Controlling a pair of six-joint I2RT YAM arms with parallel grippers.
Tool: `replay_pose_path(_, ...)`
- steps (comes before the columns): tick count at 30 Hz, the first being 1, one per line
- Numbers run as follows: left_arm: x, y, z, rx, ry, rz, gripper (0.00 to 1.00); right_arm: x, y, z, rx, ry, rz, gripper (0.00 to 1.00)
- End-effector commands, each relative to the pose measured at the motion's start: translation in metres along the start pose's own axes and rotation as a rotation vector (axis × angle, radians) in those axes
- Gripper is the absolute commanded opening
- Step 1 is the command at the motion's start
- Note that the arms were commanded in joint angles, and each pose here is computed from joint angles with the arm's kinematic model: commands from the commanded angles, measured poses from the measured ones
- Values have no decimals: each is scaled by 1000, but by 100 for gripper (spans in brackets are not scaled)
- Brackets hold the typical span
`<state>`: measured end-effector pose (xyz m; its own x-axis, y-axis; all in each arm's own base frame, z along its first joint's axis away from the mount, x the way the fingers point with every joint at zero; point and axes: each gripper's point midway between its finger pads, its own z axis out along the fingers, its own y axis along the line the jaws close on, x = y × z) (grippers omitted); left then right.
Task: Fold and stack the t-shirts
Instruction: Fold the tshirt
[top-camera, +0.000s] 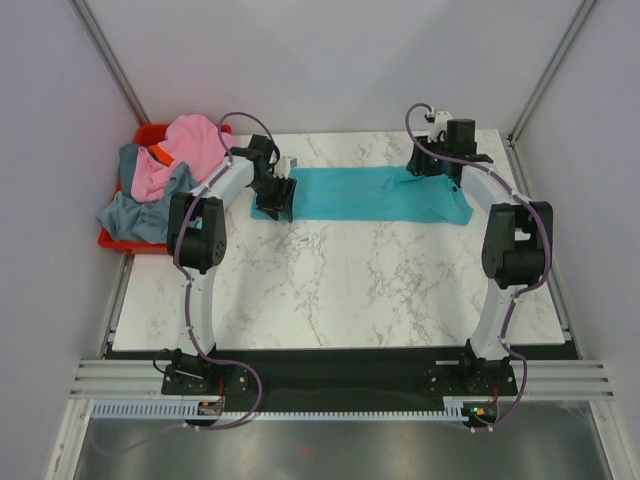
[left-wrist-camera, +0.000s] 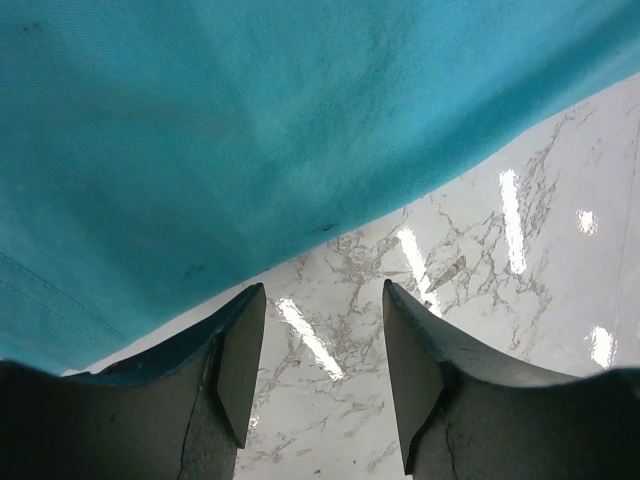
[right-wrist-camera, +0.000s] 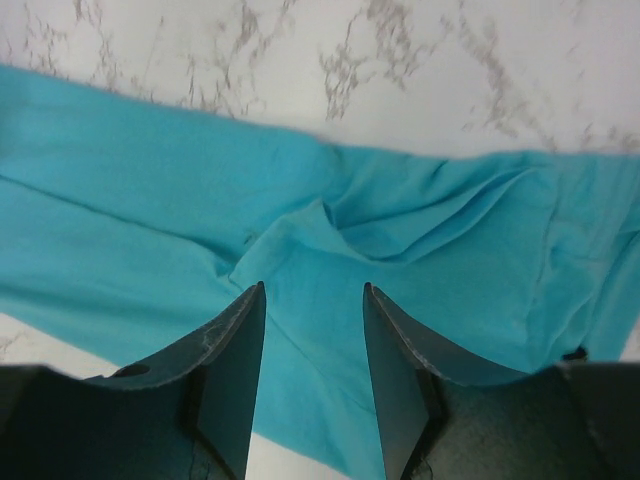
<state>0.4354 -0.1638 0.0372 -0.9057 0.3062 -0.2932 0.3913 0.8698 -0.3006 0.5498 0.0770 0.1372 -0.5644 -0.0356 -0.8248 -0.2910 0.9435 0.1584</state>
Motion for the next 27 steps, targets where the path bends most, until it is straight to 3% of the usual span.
replay_pose_path(1,-9,-5,-18,-11,-38,19,58,32,19,10,-83,82,87,52)
replay_pose_path(8,-19,6,-7,-46,-50,31,57,44,16,19,-94,110,124,51)
replay_pose_path(15,-59,24,-1,-121,-118,87,57,60,6,28,-73,141,132,52)
replay_pose_path(27,-28,30,23,-113,-25,50,57,67,-12,58,-30,147,116,53)
